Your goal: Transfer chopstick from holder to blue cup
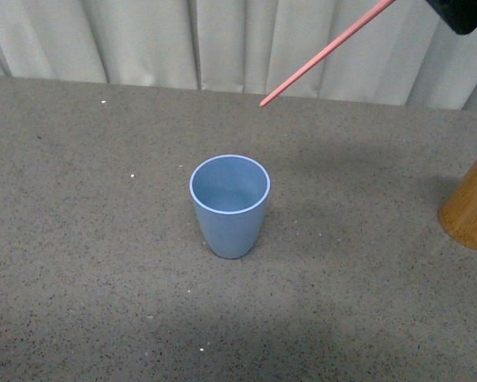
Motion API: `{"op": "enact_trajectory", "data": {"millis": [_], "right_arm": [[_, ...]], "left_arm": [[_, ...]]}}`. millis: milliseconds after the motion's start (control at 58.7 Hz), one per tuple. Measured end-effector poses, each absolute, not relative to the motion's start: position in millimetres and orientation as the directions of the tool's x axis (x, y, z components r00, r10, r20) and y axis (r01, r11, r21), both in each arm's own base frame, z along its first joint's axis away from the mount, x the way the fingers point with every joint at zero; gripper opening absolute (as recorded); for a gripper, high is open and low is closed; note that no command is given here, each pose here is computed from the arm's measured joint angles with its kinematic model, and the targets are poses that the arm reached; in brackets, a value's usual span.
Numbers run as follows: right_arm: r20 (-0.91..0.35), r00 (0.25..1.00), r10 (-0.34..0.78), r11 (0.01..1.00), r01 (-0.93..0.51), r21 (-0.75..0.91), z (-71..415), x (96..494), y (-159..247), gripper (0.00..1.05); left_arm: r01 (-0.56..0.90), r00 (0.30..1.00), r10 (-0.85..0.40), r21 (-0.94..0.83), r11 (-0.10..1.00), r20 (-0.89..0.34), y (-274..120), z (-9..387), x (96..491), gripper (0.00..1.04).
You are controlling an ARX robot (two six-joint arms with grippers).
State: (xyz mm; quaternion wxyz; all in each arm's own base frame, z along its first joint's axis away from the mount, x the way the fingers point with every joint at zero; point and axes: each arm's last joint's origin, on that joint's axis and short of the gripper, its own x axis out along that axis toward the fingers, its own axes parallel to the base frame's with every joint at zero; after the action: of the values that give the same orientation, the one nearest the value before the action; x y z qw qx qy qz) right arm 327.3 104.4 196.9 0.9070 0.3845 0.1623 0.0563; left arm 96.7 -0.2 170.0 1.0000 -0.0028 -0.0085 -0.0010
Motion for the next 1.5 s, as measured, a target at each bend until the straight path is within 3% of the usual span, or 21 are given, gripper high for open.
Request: {"op": "enact_trajectory", "data": {"millis": [1192, 1499], "right_arm": [[-0.349, 0.885, 0.308, 0.701, 0.038, 0.712, 161, 337, 132, 0.02], [-0.279, 0.914, 0.294, 0.683, 0.003, 0.731, 179, 332, 125, 0.02]], "left_arm": [[0.002, 1.000, -0.002, -0.006, 1.000, 0.017, 0, 170, 97, 0.98], [0.002, 1.000, -0.002, -0.005, 1.000, 0.017, 0, 170, 97, 0.98]]}}
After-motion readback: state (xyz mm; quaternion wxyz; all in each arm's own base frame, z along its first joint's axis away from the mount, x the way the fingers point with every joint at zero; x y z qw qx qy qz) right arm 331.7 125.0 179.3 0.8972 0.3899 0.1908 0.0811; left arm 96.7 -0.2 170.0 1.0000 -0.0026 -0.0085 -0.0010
